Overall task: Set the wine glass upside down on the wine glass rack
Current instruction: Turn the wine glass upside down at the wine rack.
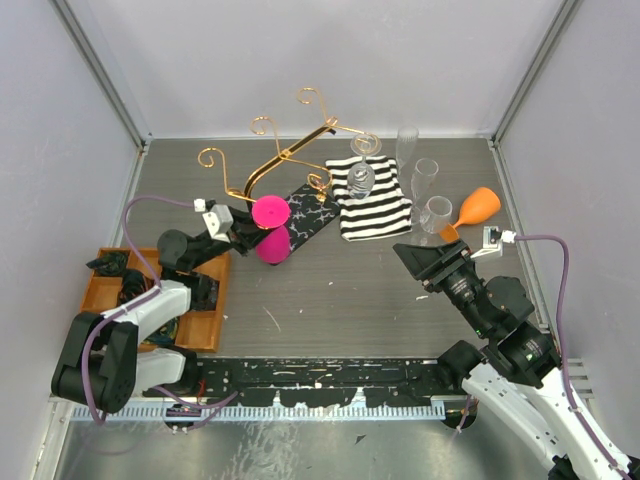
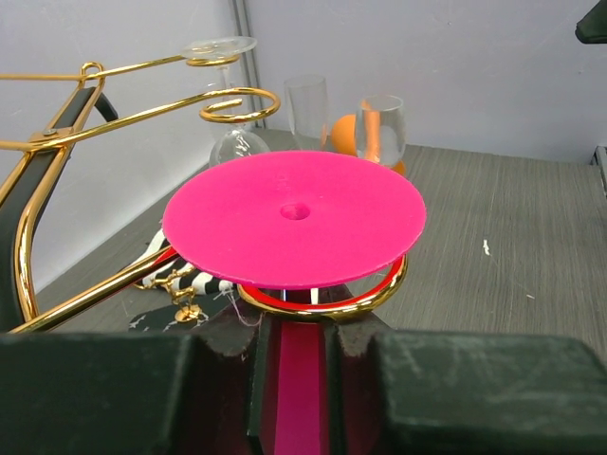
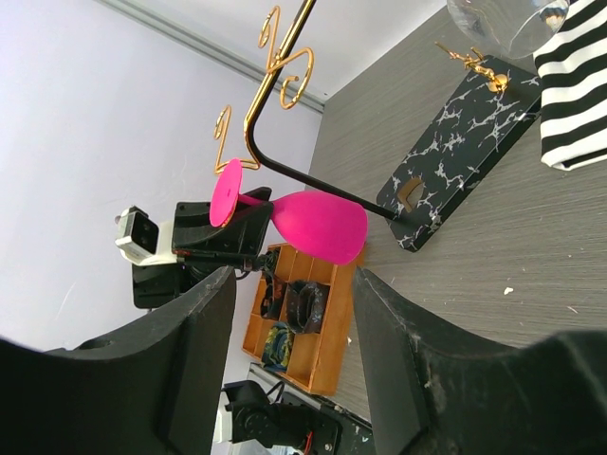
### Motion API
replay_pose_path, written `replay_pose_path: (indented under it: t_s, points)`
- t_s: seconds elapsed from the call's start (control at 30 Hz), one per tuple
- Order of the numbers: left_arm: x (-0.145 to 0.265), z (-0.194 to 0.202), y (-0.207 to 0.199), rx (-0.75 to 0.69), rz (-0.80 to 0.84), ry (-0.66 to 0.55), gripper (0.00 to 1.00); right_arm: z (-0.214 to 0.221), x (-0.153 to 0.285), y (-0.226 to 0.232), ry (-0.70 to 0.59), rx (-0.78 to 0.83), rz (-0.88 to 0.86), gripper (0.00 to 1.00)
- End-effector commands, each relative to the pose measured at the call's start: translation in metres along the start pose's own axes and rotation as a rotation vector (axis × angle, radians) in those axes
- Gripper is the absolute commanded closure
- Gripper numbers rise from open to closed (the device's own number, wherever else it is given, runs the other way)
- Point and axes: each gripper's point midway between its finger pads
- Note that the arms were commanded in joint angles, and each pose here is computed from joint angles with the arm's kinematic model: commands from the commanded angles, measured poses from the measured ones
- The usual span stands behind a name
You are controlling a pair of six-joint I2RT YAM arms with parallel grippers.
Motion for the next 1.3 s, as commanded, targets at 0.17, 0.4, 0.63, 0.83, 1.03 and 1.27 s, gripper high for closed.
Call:
replay_pose_path:
  t_s: [0.17, 0.4, 0.63, 0.83, 1.03, 1.27]
  points:
    - [0.003, 0.001, -0.011, 0.016, 0.032, -0.008, 0.99, -0.006, 0.000, 0.008, -0.031, -0.010, -0.029, 0.42]
    - [0.007, -0.001, -0.013, 0.011, 0.023, -0.014, 1.00, -0.006, 0.000, 0.008, -0.030, -0.011, -0.028, 0.42]
    - [0.013, -0.003, -0.010, -0.004, -0.034, -0.013, 1.00, -0.005, 0.000, 0.008, -0.025, -0.012, -0.029, 0.42]
    - [0.018, -0.004, -0.008, -0.024, -0.071, -0.005, 1.00, -0.004, 0.000, 0.007, -0.021, -0.014, -0.027, 0.42]
    - [0.024, -0.002, 0.000, -0.033, -0.142, 0.016, 0.97, -0.003, -0.001, 0.007, -0.013, -0.016, -0.029, 0.42]
    - [0.030, -0.003, 0.004, -0.042, -0.187, 0.029, 0.63, -0.001, -0.002, 0.005, -0.011, -0.012, -0.024, 0.42]
Point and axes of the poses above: each gripper's point midway between its finger pads, its own x axis back along the fingers, its own y axis along the line the jaws close on, z = x × y, and after that the axes turned 10 degrees about -x, right-handed
